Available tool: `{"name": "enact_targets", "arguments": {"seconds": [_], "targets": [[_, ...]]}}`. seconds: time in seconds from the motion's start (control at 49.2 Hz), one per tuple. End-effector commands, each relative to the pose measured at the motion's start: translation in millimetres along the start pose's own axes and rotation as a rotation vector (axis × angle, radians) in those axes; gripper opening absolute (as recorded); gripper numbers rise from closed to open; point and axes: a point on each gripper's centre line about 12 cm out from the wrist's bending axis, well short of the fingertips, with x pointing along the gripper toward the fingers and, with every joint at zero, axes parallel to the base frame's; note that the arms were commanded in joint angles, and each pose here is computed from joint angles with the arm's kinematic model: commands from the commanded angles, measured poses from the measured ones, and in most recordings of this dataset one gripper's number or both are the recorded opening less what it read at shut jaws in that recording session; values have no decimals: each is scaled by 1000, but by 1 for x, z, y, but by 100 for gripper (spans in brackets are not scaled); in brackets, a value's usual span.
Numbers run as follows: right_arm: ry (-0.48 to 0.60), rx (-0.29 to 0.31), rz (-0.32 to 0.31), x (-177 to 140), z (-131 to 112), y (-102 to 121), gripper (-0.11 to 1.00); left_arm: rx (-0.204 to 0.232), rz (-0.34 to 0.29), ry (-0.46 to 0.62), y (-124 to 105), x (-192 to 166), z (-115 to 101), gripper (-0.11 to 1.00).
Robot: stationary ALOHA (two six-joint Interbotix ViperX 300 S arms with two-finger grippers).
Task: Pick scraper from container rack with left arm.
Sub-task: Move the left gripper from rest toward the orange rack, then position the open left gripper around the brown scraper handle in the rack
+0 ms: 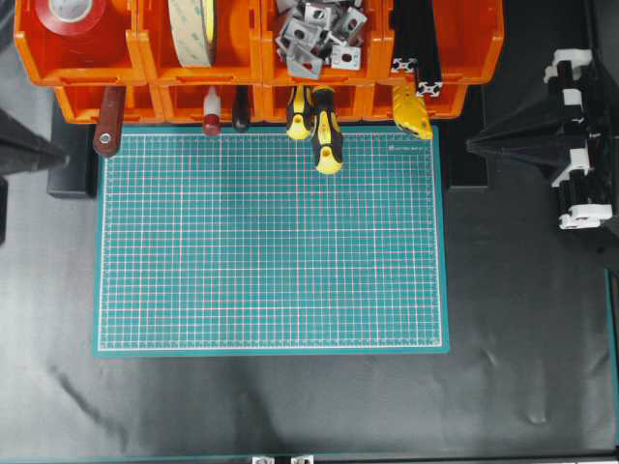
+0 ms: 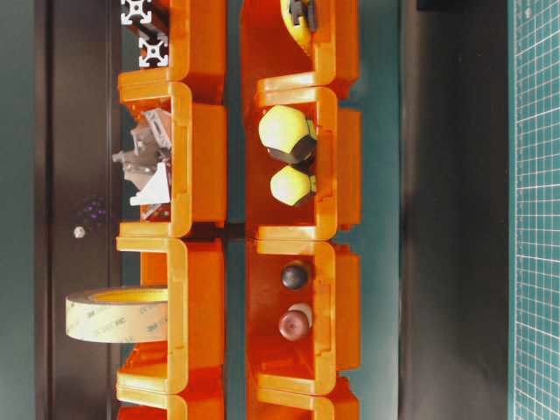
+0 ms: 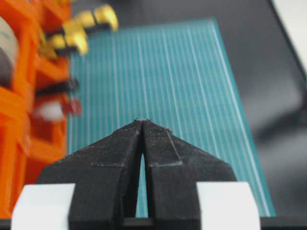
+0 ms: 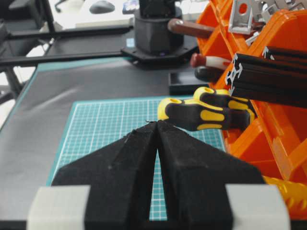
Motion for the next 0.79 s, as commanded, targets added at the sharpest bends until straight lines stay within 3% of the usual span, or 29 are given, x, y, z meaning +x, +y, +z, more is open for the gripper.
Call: {"name": "enact_targets", "arguments": {"seconds": [0.0,0.081,0.142,0.203,0.284,0.406,0.508,0.61,0.772], "targets": [[-40,4,4,2,14,1,1,58,-39,135,-10,-3,13,0],[-34,14,3,2,13,1,1,136,-73,294,-25,6,14,0],[-27,20,3,2,12,1,1,197,-55,368,-32,13,17,0],[-21,24,3,2,11,1,1,261,18,401,-36,19,22,0],[-11,34,2,2,10,1,1,322,181,390,-39,26,31,0],[0,52,2,2,8,1,1,338,432,369,-45,31,32,0],[5,63,3,2,8,1,1,334,600,414,-51,36,22,0],[6,72,3,1,8,1,1,338,688,510,-56,46,8,0],[16,76,2,1,7,1,1,401,714,571,-67,67,-9,0]]}}
